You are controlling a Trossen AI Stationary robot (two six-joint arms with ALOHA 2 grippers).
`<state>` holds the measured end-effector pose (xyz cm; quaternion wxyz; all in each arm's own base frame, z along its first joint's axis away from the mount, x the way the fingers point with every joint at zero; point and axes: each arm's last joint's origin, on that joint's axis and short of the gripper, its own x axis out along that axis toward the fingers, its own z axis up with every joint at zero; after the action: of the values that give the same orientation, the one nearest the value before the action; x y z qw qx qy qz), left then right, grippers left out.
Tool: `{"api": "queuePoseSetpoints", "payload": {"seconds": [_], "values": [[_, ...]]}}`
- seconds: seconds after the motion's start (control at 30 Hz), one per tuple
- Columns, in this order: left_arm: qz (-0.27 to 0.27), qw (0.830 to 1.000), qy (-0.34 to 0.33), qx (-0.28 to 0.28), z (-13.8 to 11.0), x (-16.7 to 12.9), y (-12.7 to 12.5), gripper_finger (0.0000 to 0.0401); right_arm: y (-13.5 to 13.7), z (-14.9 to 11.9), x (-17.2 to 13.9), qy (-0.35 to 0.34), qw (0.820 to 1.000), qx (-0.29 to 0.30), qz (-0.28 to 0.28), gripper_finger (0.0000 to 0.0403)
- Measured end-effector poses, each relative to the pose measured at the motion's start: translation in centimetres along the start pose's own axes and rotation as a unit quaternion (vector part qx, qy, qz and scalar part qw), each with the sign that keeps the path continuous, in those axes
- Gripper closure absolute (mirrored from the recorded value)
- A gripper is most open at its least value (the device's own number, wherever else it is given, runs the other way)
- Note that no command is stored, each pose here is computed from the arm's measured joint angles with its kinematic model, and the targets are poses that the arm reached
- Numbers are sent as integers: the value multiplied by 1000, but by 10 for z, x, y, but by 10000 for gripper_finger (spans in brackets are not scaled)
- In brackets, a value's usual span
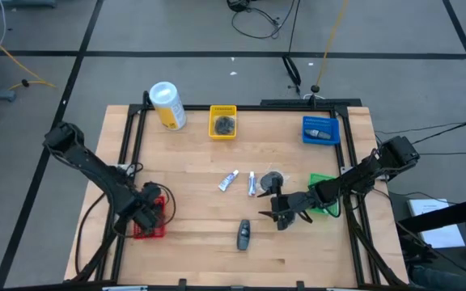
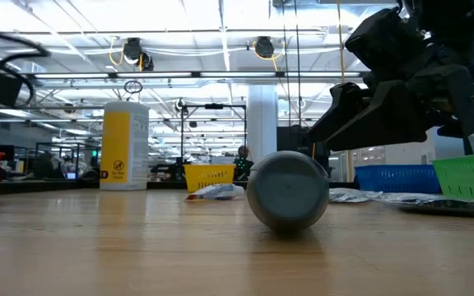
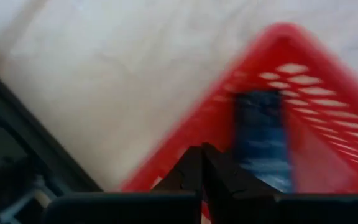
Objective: Pick & Place Travel size toiletries
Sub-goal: Adjust the red bin on the table, then put the toothpaste into the green bin
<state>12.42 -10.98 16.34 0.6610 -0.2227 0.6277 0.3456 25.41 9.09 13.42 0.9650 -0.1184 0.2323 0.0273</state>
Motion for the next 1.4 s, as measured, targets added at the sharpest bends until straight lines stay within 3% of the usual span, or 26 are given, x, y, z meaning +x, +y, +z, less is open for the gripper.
{"api": "queuePoseSetpoints", "payload": {"seconds": [0.1, 0.5, 0.63, 0.77, 0.83, 0.9, 1.03, 1.13, 1.27, 1.33, 1.4], "values": [[26, 1000, -8, -3, 2, 10, 7, 396, 0, 0, 0, 0, 1000, 0, 0, 147], [27, 999, -21, -37, 12, 7, 6, 399, 0, 1, 0, -3, 1000, 1, 0, 147], [5, 999, -27, -41, 17, -12, -3, 400, 0, 1, 0, -3, 1000, 0, 0, 147], [-44, 993, -106, -28, 23, -46, -18, 400, 10, 6, -9, -12, 999, -43, 11, 147], [-85, 982, -168, -14, 25, -62, -27, 400, 14, 16, -18, -31, 998, -50, 4, 147], [-129, 961, -246, 13, 28, -74, -38, 397, 17, 22, -31, -29, 998, -56, -9, 147], [-171, 892, -413, 70, 35, -85, -62, 396, 26, 30, -52, -13, 997, -51, -52, 147], [-173, 856, -480, 87, 45, -83, -78, 400, 30, 26, -58, 3, 996, -23, -84, 147], [-160, 838, -512, 98, 70, -75, -90, 388, 33, 19, -61, 28, 995, 29, -92, 147], [-157, 839, -511, 107, 86, -70, -95, 380, 30, 17, -62, 34, 994, 34, -102, 147], [-147, 845, -500, 124, 101, -62, -96, 371, 19, 25, -62, 12, 988, 77, -136, 147]]}}
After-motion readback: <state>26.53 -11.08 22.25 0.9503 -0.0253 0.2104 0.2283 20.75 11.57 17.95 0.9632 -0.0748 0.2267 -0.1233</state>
